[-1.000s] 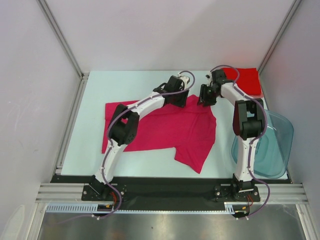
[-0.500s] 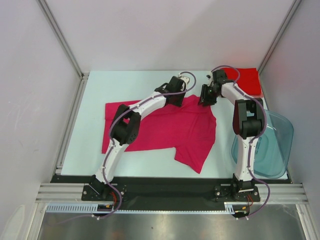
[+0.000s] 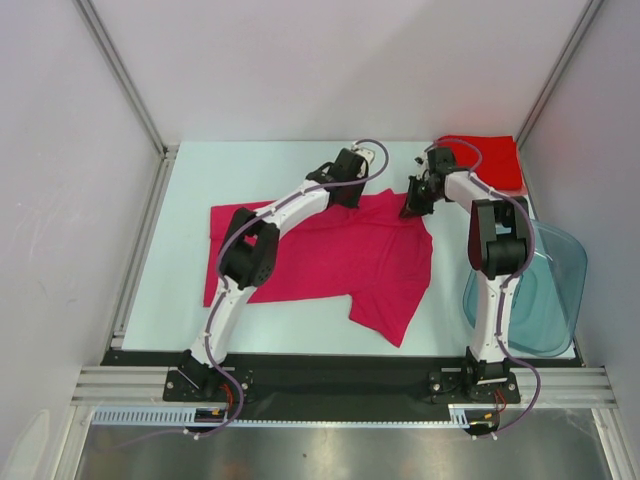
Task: Fold and stack the t-shirts
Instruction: Fold the tshirt
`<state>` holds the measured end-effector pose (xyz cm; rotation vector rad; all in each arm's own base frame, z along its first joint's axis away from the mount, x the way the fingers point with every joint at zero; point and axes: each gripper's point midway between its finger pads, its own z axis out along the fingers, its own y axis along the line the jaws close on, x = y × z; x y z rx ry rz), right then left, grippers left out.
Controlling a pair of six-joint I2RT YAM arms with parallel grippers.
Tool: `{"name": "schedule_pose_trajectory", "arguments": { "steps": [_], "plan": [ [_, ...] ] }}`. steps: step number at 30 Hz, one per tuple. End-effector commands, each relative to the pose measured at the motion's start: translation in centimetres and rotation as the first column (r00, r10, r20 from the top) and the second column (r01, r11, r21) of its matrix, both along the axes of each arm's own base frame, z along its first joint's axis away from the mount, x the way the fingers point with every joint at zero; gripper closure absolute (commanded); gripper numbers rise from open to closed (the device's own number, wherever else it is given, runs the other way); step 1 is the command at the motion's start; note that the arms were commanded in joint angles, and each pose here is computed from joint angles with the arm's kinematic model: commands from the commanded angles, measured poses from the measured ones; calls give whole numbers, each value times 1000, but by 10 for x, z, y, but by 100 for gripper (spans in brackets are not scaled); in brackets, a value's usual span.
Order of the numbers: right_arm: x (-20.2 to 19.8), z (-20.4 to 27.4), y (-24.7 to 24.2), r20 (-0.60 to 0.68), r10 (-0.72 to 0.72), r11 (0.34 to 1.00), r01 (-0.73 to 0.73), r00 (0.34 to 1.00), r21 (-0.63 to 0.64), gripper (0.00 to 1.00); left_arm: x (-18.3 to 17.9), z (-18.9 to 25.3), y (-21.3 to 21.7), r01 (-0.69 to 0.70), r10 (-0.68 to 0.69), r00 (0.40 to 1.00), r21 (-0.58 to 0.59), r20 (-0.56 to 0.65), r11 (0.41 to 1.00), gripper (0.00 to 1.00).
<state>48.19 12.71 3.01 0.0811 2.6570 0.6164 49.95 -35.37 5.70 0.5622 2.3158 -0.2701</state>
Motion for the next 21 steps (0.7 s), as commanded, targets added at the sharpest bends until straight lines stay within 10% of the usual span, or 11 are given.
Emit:
{"name": "schedule_pose_trajectory", "arguments": {
  "steps": [1,21],
  "plan": [
    [-5,35,-2,68,-11,1000,10,998,10,100,15,26,1,-15,17,998,-21,59,1000,97],
    [-32,10,-31,31,-83,995,85,996,-59,100,1,-1,16,2,0,999,64,-37,998,69]
  ]
}}
